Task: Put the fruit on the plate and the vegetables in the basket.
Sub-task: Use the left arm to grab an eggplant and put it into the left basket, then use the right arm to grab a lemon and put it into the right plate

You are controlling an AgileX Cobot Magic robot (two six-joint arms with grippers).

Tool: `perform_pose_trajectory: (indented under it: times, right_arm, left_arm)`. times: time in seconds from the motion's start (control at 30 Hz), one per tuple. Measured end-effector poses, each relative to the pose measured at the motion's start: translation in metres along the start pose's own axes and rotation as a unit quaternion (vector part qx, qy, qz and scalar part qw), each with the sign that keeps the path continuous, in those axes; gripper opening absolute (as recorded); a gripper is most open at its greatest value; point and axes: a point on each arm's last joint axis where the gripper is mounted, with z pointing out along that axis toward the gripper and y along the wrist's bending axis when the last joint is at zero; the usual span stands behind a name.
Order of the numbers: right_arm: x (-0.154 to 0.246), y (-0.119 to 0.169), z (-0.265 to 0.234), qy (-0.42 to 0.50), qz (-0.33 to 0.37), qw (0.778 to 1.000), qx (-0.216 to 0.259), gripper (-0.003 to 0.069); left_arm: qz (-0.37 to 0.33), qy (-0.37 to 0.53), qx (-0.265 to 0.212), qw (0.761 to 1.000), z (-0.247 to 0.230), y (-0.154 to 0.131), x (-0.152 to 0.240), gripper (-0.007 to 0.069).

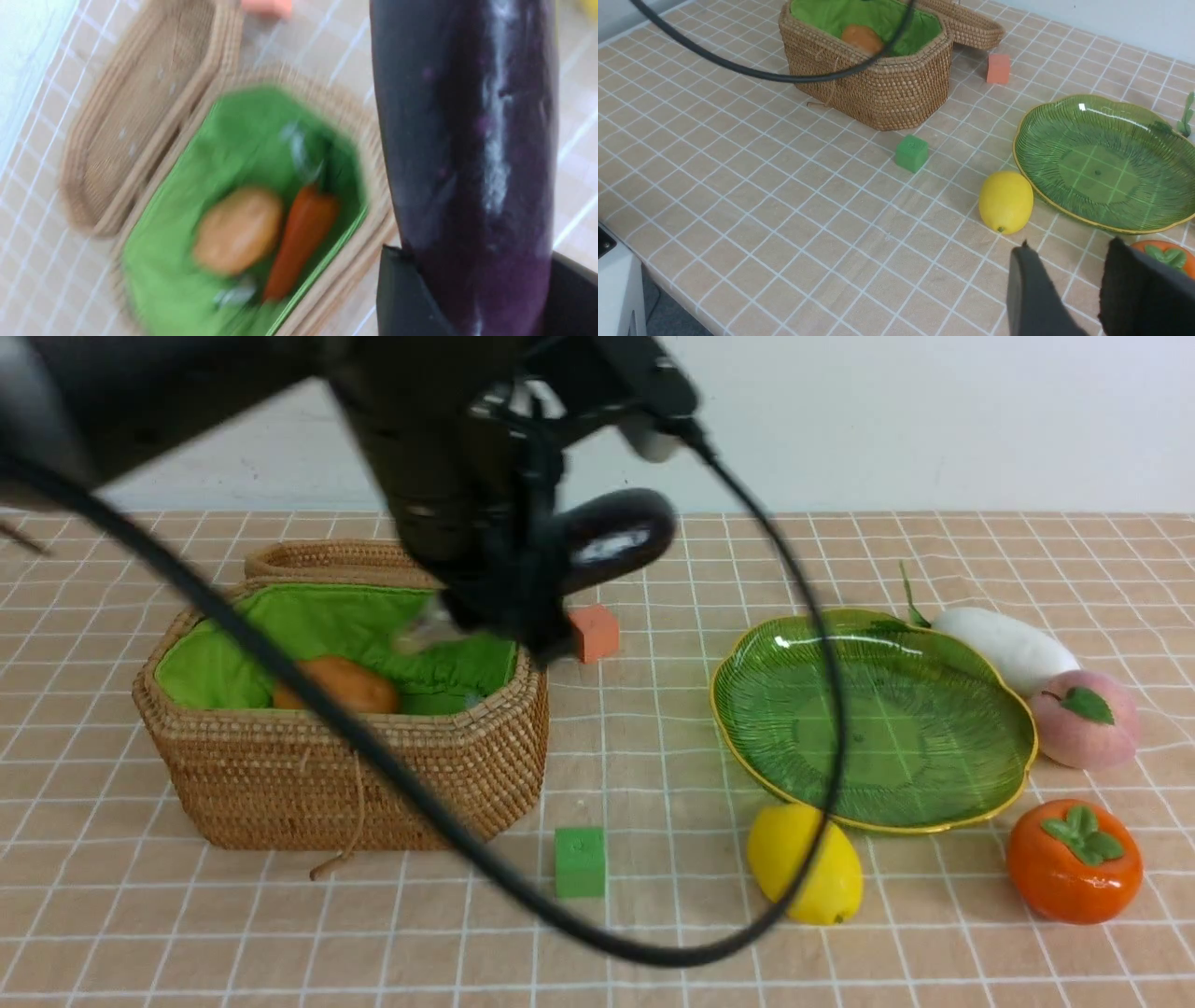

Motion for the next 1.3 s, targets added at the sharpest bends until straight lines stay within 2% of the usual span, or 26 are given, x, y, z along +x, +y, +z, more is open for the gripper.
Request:
perform_pose_trajectory:
  times: [0.2,0.3,0.4,0.53,0.63,0.7,0.77,0.83,0.9,1.0,1.03,1.07,1.1,1.13,1.3]
  right_arm:
    - [0.000,0.000,0.000,-0.001,0.001,1.000,-0.002,0.0236]
    - [-0.001,0.002,0.000,-0.004,0.003,1.000,-0.009,0.0236]
    - [-0.002,0.003,0.000,-0.009,0.006,1.000,-0.015,0.0236]
    - [-0.002,0.003,0.000,-0.014,0.007,1.000,-0.017,0.0236]
    - [-0.003,0.003,0.000,-0.015,0.012,1.000,-0.018,0.0236]
    - [-0.004,0.003,0.000,-0.019,0.015,1.000,-0.017,0.0236]
    - [-0.004,0.003,0.000,-0.023,0.017,0.999,-0.016,0.0236]
    - [-0.006,0.002,0.002,-0.023,0.021,0.999,-0.015,0.0236]
    - [-0.008,-0.001,0.007,-0.013,0.029,0.999,-0.018,0.0236]
    - [-0.014,-0.008,0.022,0.012,0.043,0.999,-0.022,0.0237]
    - [-0.015,-0.009,0.024,0.016,0.045,0.999,-0.022,0.0237]
    - [-0.018,-0.013,0.033,0.032,0.052,0.998,-0.024,0.0237]
    - [-0.018,-0.014,0.035,0.036,0.054,0.998,-0.024,0.0237]
    - [-0.020,-0.018,0.044,0.051,0.060,0.997,-0.024,0.0237]
    - [-0.024,-0.026,0.061,0.083,0.078,0.993,-0.027,0.0237]
  left_arm:
    - [0.049,0.032,-0.015,0.998,0.038,0.036,0.049,0.0309]
    - [0.023,0.036,-0.026,0.999,0.071,0.050,0.058,0.0309]
    - [0.004,0.043,-0.033,0.999,0.083,0.053,0.060,0.0320]
    - [-0.021,0.051,-0.042,0.998,0.087,0.055,0.060,0.0438]
    - [-0.047,0.065,-0.037,0.996,0.087,0.053,0.063,0.0608]
    - [-0.062,0.077,-0.028,0.995,0.086,0.052,0.066,0.0652]
    - [-0.078,0.076,-0.022,0.994,0.082,0.050,0.065,0.0657]
    - [-0.110,0.063,-0.017,0.992,0.075,0.045,0.062,0.0629]
    - [-0.145,0.037,-0.015,0.989,0.058,0.037,0.055,0.0541]
    - [-0.188,-0.024,-0.015,0.982,0.016,0.018,0.042,0.0299]
    - [-0.197,-0.032,-0.016,0.980,0.010,0.017,0.041,0.0259]
    - [-0.221,-0.070,-0.008,0.973,-0.017,0.006,0.038,0.0104]
    - [-0.228,-0.078,-0.008,0.971,-0.023,0.005,0.039,0.0074]
    - [-0.247,-0.110,0.001,0.963,-0.047,-0.003,0.040,0.0003]
    - [-0.260,-0.156,0.028,0.953,-0.084,-0.027,0.058,-0.0013]
